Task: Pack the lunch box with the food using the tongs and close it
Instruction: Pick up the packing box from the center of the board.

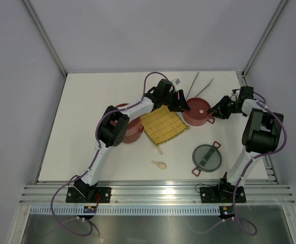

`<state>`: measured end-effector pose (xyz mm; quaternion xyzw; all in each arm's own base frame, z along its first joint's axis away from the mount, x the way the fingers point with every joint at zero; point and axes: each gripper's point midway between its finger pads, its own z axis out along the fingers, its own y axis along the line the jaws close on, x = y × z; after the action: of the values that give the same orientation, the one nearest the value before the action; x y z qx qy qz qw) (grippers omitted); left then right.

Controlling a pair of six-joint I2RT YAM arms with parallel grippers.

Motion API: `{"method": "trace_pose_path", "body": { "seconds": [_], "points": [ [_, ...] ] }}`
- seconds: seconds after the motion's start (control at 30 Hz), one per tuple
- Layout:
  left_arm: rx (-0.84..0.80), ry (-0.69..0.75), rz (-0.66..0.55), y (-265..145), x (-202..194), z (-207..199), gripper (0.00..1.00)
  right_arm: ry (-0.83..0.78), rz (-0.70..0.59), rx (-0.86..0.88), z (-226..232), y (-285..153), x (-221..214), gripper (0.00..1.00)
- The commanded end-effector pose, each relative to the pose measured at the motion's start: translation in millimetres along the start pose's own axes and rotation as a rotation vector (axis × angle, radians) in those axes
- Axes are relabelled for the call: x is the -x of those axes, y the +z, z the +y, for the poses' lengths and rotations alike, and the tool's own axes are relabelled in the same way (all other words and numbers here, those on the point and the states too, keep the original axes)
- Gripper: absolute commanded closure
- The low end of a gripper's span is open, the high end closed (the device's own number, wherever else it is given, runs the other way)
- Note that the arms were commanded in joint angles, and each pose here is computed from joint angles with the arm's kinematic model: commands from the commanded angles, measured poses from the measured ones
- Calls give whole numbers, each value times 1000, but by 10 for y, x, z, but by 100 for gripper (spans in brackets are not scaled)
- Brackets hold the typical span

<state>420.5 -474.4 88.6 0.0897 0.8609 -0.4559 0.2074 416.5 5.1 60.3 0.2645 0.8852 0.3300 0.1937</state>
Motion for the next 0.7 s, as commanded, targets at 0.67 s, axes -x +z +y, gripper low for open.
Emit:
{"method": "trace_pose_path", "body": {
  "seconds": [0.67],
  "points": [
    [-45,15,-59,-17,250,-160,33,2,9,-24,-73,78,16,89]
  ]
}}
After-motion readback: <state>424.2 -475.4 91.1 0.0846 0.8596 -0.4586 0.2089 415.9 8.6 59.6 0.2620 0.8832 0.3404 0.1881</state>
